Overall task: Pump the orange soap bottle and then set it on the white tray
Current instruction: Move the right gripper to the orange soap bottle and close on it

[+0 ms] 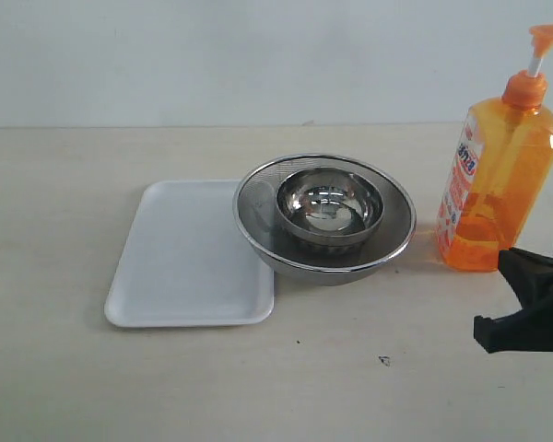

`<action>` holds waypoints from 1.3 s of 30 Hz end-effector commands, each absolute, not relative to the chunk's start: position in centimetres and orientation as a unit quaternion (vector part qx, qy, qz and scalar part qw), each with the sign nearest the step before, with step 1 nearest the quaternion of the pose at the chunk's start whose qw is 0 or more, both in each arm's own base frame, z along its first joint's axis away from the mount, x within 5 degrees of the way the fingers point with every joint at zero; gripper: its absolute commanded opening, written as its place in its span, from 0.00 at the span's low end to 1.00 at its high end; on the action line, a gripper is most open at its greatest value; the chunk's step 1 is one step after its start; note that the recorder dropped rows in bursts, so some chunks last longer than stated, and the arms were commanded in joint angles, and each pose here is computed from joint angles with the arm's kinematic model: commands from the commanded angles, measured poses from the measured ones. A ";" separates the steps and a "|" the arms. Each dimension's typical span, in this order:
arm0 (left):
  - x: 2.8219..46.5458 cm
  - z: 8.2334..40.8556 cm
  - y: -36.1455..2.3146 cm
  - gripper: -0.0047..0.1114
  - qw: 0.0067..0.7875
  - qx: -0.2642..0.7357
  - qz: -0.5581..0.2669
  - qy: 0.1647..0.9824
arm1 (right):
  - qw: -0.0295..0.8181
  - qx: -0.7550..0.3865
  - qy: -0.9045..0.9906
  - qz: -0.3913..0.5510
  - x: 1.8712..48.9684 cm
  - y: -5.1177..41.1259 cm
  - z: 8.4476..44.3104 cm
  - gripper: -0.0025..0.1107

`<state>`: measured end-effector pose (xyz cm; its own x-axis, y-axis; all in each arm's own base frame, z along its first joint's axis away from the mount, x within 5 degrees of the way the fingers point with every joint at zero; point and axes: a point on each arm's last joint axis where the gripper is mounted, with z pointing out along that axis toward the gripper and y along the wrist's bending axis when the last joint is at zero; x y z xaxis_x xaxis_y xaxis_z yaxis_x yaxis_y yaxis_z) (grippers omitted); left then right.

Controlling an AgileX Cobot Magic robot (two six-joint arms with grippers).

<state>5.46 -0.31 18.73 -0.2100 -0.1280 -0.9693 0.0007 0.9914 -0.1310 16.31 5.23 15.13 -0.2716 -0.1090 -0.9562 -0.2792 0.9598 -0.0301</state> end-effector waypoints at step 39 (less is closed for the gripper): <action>5.5 18.7 -0.3 0.08 0.629 -0.042 -0.049 0.775 | 0.626 -0.027 0.780 0.015 22.8 5.6 18.6 0.94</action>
